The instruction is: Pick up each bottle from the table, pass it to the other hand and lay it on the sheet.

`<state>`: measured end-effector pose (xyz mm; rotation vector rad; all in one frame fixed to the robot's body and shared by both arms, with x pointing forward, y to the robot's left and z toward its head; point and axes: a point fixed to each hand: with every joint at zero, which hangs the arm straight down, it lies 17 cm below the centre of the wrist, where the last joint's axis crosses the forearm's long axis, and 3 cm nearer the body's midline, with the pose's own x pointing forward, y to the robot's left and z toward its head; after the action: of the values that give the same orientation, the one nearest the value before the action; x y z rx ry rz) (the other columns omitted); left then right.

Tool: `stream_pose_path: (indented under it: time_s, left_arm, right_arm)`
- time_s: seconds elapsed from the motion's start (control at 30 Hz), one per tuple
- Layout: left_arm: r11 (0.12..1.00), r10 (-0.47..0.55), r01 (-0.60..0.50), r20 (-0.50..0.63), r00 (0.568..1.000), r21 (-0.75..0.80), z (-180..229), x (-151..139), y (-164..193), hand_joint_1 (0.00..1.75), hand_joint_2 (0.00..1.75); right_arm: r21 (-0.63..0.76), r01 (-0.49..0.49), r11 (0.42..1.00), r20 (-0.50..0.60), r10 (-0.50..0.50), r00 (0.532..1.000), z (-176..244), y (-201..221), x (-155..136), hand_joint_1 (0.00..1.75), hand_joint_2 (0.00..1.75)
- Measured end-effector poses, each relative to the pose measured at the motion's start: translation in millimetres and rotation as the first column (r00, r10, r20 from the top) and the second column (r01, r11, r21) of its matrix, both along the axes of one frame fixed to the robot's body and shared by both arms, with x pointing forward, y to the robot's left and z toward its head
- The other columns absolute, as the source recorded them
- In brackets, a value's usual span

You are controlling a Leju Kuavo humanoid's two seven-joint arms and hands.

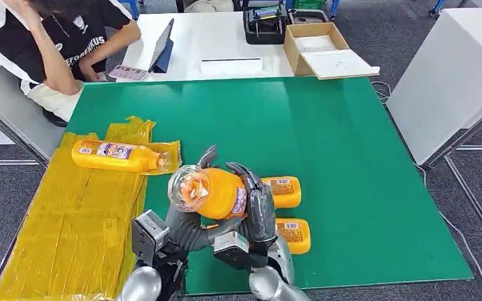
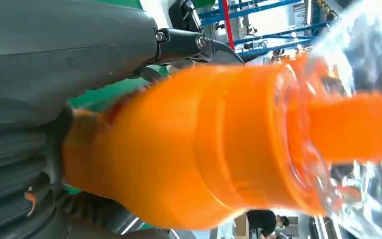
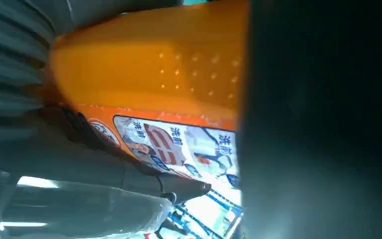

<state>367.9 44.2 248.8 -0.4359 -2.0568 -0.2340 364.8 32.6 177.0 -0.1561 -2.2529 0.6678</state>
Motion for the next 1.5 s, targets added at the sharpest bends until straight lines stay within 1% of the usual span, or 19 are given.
stream_pose_path:
  time_s: [0.17, 0.27, 0.47, 0.73, 0.77, 0.8, 1.1, 1.5]
  left_arm:
    - [1.000, 0.007, -0.007, -0.004, 1.000, -0.007, 0, 2, 3, 0.00, 1.75]
    - [1.000, 0.027, -0.027, -0.006, 1.000, -0.010, 0, 4, 7, 0.00, 1.75]
    - [0.998, 0.058, -0.058, -0.012, 0.998, -0.026, 2, 8, 18, 0.00, 1.75]
    - [0.995, 0.088, -0.089, -0.027, 0.996, -0.038, 2, 16, 32, 0.00, 1.75]
    - [0.995, 0.091, -0.092, -0.028, 0.995, -0.040, 3, 17, 33, 1.29, 1.75]
    - [0.994, 0.096, -0.097, -0.028, 0.995, -0.040, 3, 18, 35, 1.73, 1.75]
    - [0.987, 0.140, -0.143, -0.037, 0.989, -0.076, 8, 25, 45, 1.75, 1.75]
    - [0.983, 0.155, -0.158, -0.041, 0.987, -0.093, 12, 28, 47, 1.75, 1.75]
  right_arm:
    - [-0.015, -0.014, 1.000, -0.006, 0.014, 1.000, -2, 8, -1, 1.75, 1.75]
    - [-0.025, -0.017, 1.000, -0.020, 0.016, 1.000, -4, 13, 0, 1.75, 1.75]
    - [-0.049, -0.019, 0.999, -0.059, 0.017, 0.998, -12, 21, 7, 1.75, 1.75]
    - [-0.075, -0.026, 0.997, -0.074, 0.020, 0.997, -12, 32, 16, 1.75, 1.75]
    - [-0.078, -0.027, 0.997, -0.075, 0.021, 0.997, -12, 33, 17, 1.75, 1.75]
    - [-0.078, -0.027, 0.997, -0.075, 0.022, 0.997, -11, 35, 18, 1.75, 1.75]
    - [-0.082, -0.032, 0.996, -0.073, 0.026, 0.997, -4, 45, 25, 1.75, 1.75]
    - [-0.073, -0.026, 0.997, -0.082, 0.020, 0.996, -3, 46, 29, 1.75, 1.75]
